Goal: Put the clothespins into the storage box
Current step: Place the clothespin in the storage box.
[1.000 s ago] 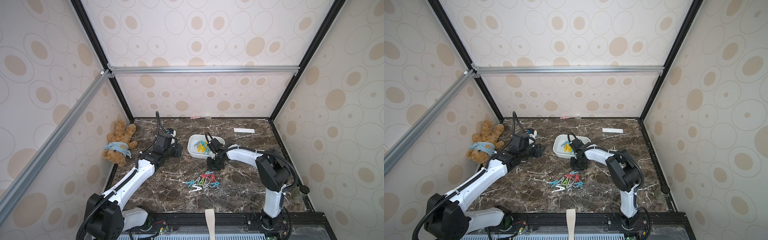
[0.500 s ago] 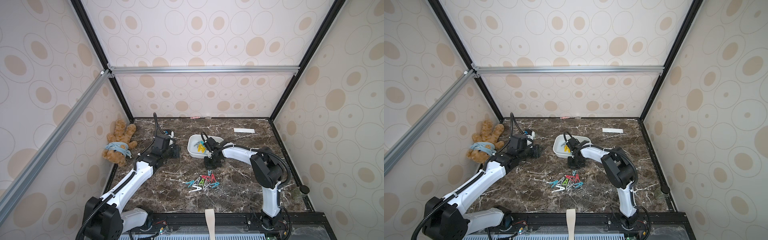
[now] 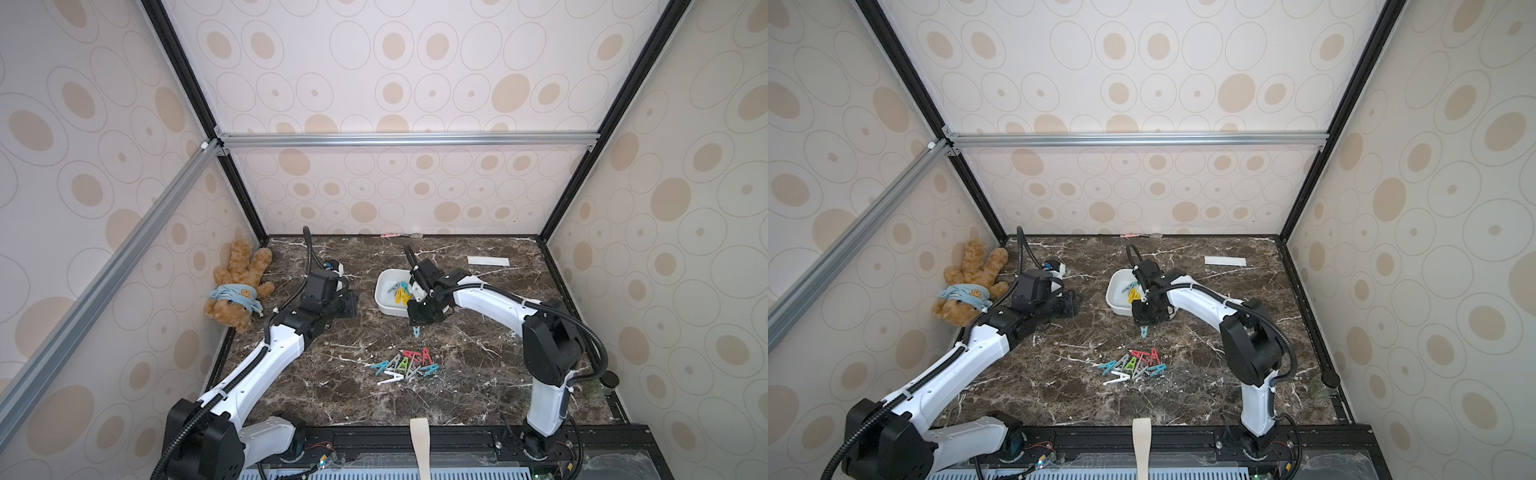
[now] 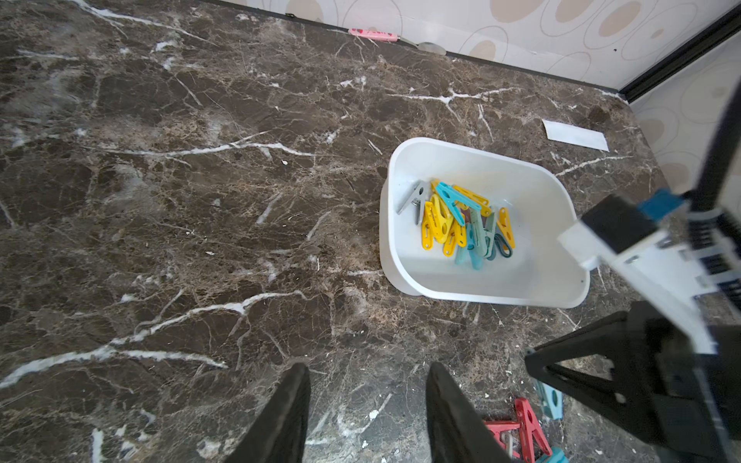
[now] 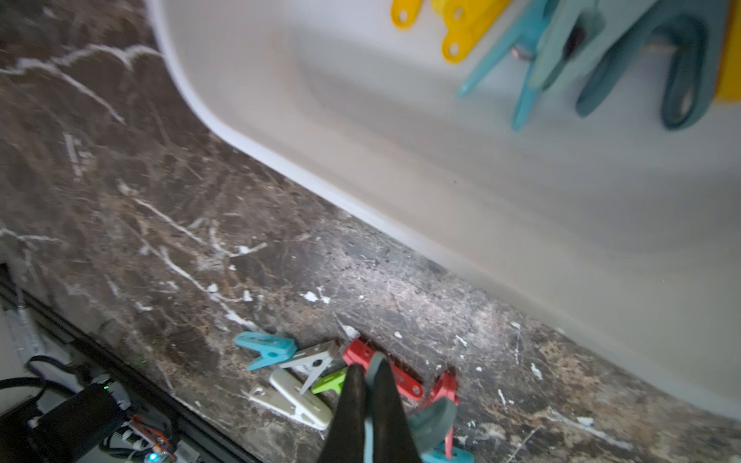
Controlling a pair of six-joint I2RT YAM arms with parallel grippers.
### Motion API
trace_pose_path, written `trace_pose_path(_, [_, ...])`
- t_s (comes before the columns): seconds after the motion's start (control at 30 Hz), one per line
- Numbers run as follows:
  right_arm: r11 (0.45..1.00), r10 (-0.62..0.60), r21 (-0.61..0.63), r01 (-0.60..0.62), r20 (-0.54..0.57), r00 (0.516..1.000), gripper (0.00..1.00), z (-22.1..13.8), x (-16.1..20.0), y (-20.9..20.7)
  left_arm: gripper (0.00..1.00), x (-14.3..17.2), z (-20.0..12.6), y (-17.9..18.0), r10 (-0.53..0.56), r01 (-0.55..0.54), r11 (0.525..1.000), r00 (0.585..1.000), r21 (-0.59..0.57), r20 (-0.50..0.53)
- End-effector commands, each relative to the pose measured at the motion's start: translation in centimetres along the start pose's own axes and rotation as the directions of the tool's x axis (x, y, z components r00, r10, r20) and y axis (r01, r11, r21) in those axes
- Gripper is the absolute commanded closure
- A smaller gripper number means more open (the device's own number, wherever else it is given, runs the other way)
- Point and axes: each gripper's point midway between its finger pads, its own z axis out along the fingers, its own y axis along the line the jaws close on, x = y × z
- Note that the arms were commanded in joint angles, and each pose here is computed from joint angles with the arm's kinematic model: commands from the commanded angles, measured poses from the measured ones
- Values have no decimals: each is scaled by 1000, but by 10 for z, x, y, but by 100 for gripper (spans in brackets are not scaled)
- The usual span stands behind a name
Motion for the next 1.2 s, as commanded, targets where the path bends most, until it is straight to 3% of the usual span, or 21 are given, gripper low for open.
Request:
trace_pose_path(0.0, [999, -35, -40, 37, 58, 998, 100, -36, -25, 1, 52, -16, 1, 0, -69, 69, 998, 997, -3, 36])
trace_pose_path(0.17, [997, -77, 1, 77, 120, 990, 100, -42, -69, -23, 52, -16, 7, -3, -102, 102, 995, 995, 4, 17])
trace_pose_path(0.37, [991, -126, 60, 121, 104, 987, 100, -21, -103, -46, 52, -8, 16, -1, -137, 137, 991, 990, -9, -24])
trace_pose_path(0.73, [996, -78, 51, 74, 77, 994, 99, 12, -111, -83, 52, 3, 25, -1, -131, 129, 991, 986, -27, -105])
trace_pose_path(0.83, [995, -84, 57, 80, 71, 994, 92, 12, -108, -84, 50, 9, 30, -1, -115, 111, 993, 982, -35, -149])
trace_pose_path(1.0, [994, -90, 72, 82, 116, 989, 67, 3, -107, -86, 45, 9, 30, 0, -97, 90, 995, 981, -47, -167])
trace_pose_path(1.17, [992, -105, 79, 95, 143, 984, 58, -16, -108, -79, 41, 8, 30, -2, -92, 86, 995, 981, -41, -172])
